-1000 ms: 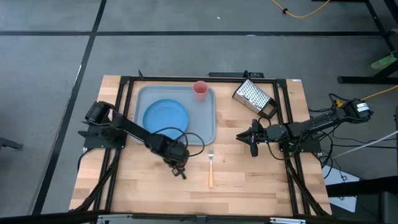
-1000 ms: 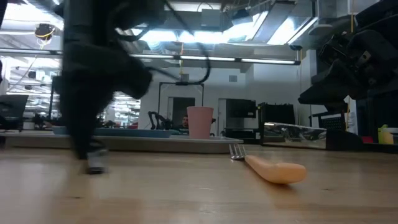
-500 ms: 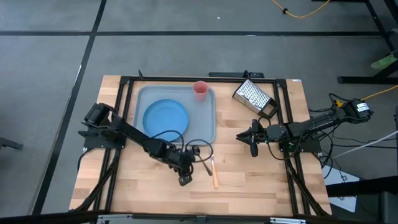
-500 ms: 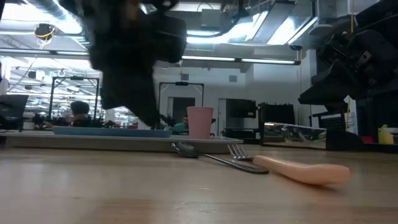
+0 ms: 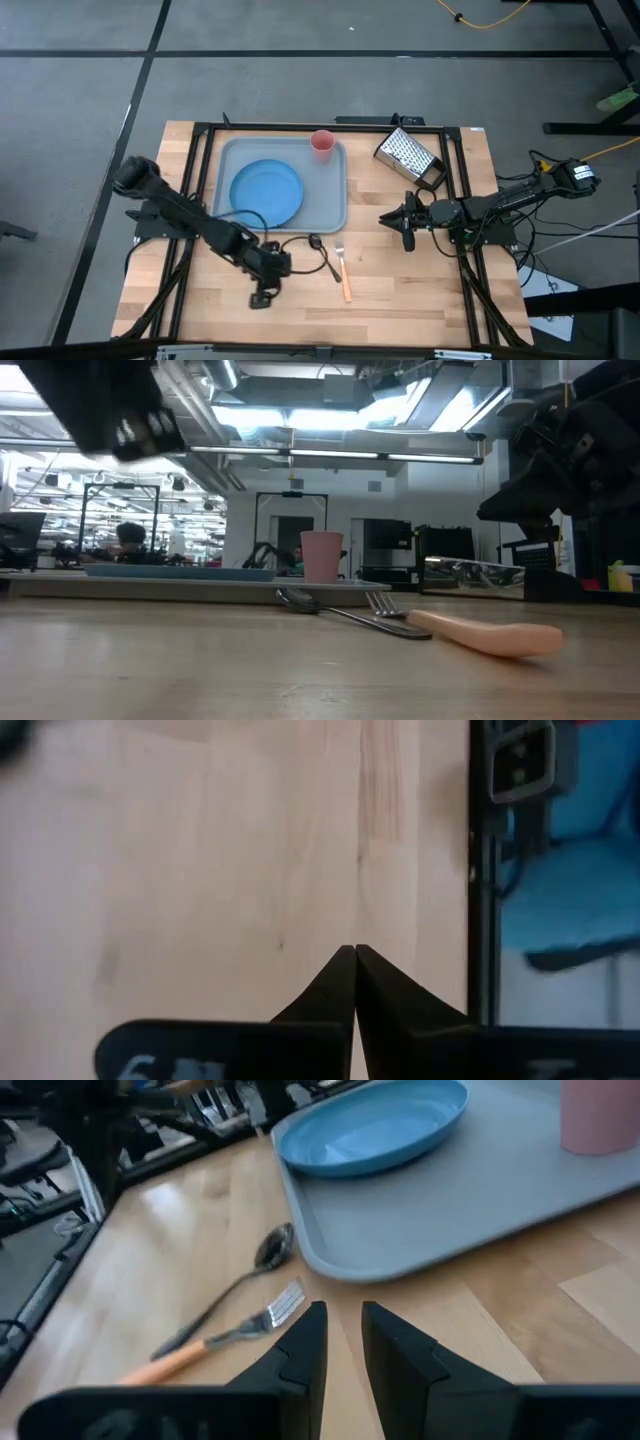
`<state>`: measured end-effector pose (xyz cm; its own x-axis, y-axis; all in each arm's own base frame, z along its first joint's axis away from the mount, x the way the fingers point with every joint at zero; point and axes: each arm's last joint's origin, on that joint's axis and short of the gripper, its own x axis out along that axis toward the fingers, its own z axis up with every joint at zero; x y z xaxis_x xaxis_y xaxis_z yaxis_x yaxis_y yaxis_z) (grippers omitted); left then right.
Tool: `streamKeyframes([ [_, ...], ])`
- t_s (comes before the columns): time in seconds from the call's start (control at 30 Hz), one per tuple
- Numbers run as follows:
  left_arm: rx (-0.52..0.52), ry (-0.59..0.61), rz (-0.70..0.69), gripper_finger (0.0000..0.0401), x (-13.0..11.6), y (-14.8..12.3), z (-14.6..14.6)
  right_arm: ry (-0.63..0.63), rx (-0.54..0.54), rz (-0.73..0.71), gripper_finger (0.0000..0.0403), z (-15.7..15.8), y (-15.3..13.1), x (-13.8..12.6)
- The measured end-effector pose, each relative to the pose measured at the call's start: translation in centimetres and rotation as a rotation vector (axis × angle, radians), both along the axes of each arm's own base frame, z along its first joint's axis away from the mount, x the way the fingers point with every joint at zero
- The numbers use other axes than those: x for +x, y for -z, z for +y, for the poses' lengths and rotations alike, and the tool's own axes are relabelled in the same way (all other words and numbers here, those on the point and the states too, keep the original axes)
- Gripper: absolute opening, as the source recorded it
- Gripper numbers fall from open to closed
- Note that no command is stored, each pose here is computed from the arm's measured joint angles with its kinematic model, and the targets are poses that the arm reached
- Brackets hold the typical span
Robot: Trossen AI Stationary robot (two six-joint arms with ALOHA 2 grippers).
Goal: Pick and place plate/cup/fork/spoon on tray
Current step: Put the orange fork to the right of the plate on the serving tray
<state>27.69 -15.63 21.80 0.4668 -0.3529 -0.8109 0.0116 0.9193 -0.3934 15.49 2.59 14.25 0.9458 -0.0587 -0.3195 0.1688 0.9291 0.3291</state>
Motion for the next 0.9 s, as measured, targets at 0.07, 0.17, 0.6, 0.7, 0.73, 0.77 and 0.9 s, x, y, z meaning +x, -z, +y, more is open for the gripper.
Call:
streamKeyframes([
  [0.07, 0.062, 0.073, -0.082, 0.0000, -0.8, -1.5, 0.3, 0.006, 0.019, -0.007, 0.0071, 0.0, -0.1, 0.0],
  [0.17, 0.217, 0.193, -0.227, 0.0000, -2.6, -3.1, 1.2, 0.025, 0.049, -0.026, 0.0071, 0.0, -0.2, 0.1],
  [0.6, 0.128, 0.024, -0.583, 0.0000, -11.5, 1.9, 8.5, 0.248, 0.001, -0.241, 0.0071, -0.6, -2.2, 0.4],
  [0.7, 0.109, 0.034, -0.706, 0.0000, -12.5, 2.1, 8.8, 0.276, -0.128, -0.276, 0.0071, -0.9, -2.8, 0.4],
  [0.73, 0.136, 0.068, -0.755, 0.0000, -12.8, 2.4, 8.9, 0.277, -0.167, -0.284, 0.0071, -1.0, -3.0, 0.4],
  [0.77, 0.172, 0.103, -0.811, 0.0000, -13.2, 2.8, 8.9, 0.279, -0.195, -0.294, 0.0071, -1.1, -3.2, 0.4],
  [0.9, 0.252, 0.091, -1.003, 0.0000, -14.2, 4.5, 9.9, 0.265, -0.206, -0.323, 0.0071, -1.2, -3.5, 0.4],
])
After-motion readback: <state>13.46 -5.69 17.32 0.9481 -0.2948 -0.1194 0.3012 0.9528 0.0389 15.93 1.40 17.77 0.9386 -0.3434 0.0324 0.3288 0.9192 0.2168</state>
